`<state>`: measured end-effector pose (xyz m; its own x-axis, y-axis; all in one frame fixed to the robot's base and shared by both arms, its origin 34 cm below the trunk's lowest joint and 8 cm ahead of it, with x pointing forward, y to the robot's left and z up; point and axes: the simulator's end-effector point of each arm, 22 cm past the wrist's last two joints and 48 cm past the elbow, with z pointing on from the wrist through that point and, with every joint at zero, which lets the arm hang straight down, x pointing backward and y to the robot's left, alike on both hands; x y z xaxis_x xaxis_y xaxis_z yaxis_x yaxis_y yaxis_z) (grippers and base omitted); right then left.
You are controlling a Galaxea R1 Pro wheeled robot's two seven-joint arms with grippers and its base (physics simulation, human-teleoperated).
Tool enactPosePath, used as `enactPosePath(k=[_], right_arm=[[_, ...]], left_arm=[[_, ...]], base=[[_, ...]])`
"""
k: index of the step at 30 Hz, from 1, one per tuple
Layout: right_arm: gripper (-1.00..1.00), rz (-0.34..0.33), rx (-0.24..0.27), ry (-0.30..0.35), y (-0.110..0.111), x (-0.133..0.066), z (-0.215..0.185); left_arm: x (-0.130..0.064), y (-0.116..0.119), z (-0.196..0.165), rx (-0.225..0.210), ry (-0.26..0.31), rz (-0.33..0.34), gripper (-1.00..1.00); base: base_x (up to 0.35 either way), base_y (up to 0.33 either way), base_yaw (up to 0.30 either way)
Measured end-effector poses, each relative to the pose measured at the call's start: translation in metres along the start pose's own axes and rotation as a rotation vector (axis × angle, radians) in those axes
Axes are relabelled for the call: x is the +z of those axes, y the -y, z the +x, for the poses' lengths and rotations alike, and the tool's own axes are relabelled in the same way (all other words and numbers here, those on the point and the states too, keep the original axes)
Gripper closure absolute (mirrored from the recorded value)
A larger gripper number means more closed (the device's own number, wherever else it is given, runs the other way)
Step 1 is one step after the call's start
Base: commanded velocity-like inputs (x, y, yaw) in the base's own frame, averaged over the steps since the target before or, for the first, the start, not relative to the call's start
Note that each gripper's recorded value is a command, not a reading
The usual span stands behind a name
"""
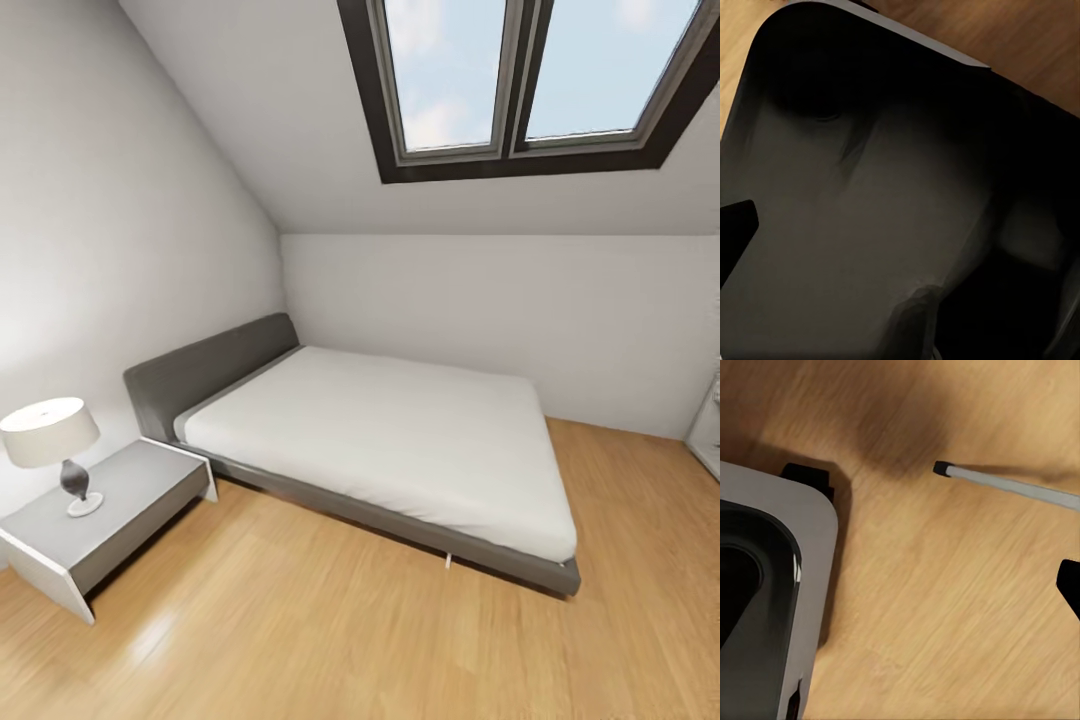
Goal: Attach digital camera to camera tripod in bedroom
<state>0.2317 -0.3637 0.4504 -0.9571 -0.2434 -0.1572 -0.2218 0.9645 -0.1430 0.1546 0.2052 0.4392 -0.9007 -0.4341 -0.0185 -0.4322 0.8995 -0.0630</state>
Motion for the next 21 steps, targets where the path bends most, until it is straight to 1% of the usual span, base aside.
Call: enactPosePath(k=[14, 17, 21], right_arm=[[-1.00, 0.001, -0.001, 0.000, 0.0002, 0.0000, 0.0000], [-1.00, 0.001, -0.001, 0.000, 0.0002, 0.0000, 0.0000], [-1.00, 0.000, -0.001, 0.000, -0.0004, 0.0000, 0.0000]], left_arm=[[0.0000, -0.0001, 0.0002, 0.000, 0.000, 0.000, -1.00], [0.0000, 0.0000, 0.0001, 0.000, 0.000, 0.000, -1.00], [0.0000, -0.0001, 0.0002, 0.000, 0.000, 0.000, -1.00]], base=[[0.001, 0.006, -0.152], [0.028, 0.097, -0.152], [0.076, 0.208, -0.139]])
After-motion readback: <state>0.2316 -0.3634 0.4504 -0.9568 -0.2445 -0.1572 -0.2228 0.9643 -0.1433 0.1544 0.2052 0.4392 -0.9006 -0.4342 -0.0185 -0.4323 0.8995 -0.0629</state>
